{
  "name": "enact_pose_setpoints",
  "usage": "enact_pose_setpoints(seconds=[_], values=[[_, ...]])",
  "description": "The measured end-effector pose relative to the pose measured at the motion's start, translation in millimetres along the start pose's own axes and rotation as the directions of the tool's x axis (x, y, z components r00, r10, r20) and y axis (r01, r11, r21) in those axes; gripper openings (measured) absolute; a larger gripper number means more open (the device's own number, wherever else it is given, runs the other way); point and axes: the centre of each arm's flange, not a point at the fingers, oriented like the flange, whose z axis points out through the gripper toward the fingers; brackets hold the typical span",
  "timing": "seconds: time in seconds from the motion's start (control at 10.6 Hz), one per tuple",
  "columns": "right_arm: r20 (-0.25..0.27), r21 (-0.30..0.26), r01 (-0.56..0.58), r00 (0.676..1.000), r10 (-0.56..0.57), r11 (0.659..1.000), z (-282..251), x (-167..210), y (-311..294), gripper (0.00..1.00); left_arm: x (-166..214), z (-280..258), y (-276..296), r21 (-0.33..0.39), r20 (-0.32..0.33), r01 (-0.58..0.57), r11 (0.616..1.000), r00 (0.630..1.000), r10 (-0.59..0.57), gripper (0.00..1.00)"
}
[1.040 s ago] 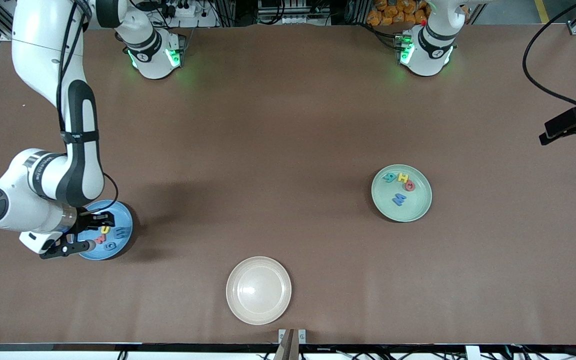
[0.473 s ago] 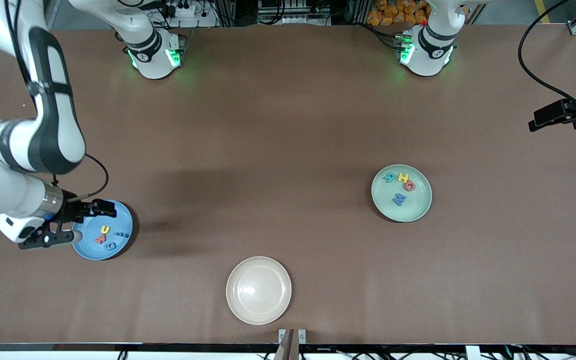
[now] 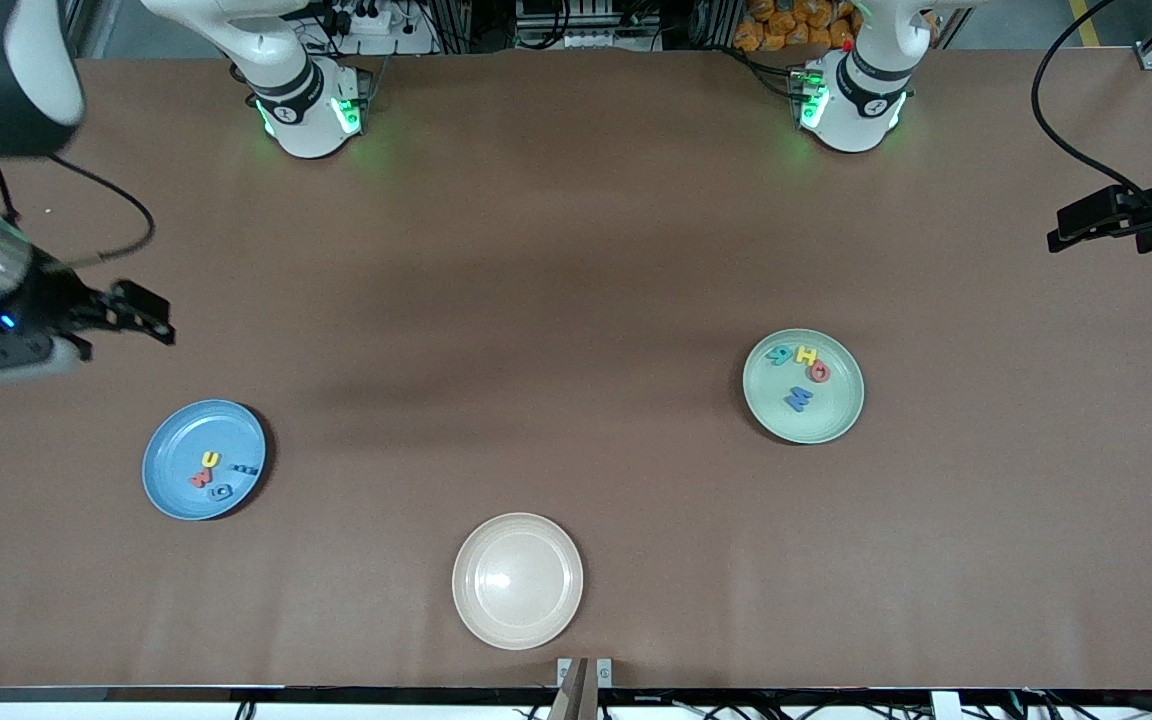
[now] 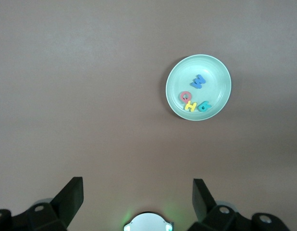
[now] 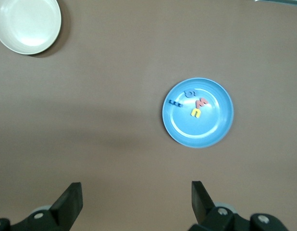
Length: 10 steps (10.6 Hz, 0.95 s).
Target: Sort upper and lower case letters into plates
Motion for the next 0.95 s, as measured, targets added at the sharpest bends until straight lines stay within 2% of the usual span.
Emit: enact_pose_setpoints(seconds=[0.38,0.95], values=[[0.015,-0.052,-0.051,0.999,0.052,0.997,-45,-37,8,1.0,0,1,1,0.0,0.003,-0.006,1.0,1.0,0.006,1.0],[0.021,-0.063,-0.07,0.997,0.071,0.996,-47,-39,5,1.0,0,2,3,0.0,0.003,-0.008,1.0,1.0,0.008,1.0]])
